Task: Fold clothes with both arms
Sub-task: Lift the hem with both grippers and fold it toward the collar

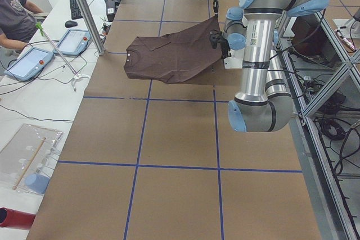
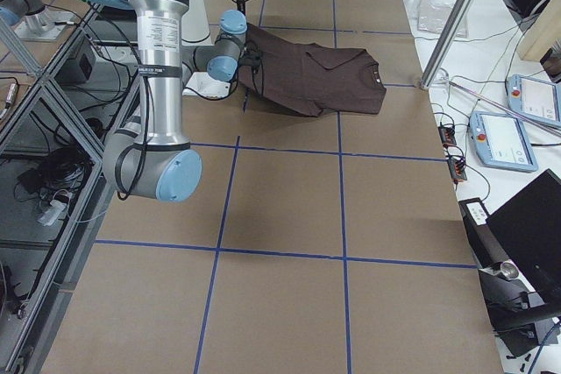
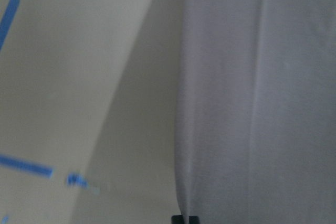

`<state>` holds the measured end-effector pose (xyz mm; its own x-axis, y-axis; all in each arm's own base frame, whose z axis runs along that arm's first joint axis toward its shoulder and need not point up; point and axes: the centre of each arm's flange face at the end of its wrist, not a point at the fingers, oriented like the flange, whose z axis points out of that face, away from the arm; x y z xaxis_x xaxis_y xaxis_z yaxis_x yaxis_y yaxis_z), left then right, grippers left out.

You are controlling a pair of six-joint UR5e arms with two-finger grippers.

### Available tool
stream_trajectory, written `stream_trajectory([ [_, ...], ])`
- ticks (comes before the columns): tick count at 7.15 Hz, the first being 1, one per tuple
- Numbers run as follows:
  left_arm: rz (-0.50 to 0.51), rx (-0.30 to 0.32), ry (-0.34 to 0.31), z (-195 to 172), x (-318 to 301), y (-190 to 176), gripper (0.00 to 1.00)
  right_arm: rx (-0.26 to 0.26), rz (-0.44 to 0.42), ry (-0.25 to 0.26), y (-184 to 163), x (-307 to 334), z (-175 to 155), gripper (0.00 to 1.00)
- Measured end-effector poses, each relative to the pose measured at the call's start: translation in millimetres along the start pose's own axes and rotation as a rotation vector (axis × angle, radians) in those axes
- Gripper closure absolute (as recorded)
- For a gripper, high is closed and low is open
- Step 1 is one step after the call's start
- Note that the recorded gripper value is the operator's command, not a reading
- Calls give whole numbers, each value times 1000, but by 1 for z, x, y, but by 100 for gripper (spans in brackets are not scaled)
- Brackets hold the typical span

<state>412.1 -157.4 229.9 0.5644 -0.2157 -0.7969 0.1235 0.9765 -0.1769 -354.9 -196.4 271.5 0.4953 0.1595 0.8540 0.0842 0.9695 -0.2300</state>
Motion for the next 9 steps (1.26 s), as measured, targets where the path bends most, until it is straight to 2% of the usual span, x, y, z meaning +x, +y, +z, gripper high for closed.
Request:
stream_trajectory([
  [1,24,-30,-6,-5,-1,16,100,-34,-12,9,16,6,-4,100],
  [2,36,-49,0,-11,0,25,100,-41,-15,14,21,10,-7,100],
  [3,36,-44,9,-15,2,21,100,-13,-7,14,10,11,-8,100],
  [4,40,4,16,-18,5,-4,100,51,-6,1,-21,7,-10,100],
  [5,59,79,11,-23,6,-47,100,127,-19,-16,-63,-2,-15,100],
  [7,105,218,-38,-31,7,-166,100,269,-39,-8,-150,-11,-26,100],
  [9,105,295,-87,-16,19,-256,100,368,-27,23,-232,-18,-34,100],
])
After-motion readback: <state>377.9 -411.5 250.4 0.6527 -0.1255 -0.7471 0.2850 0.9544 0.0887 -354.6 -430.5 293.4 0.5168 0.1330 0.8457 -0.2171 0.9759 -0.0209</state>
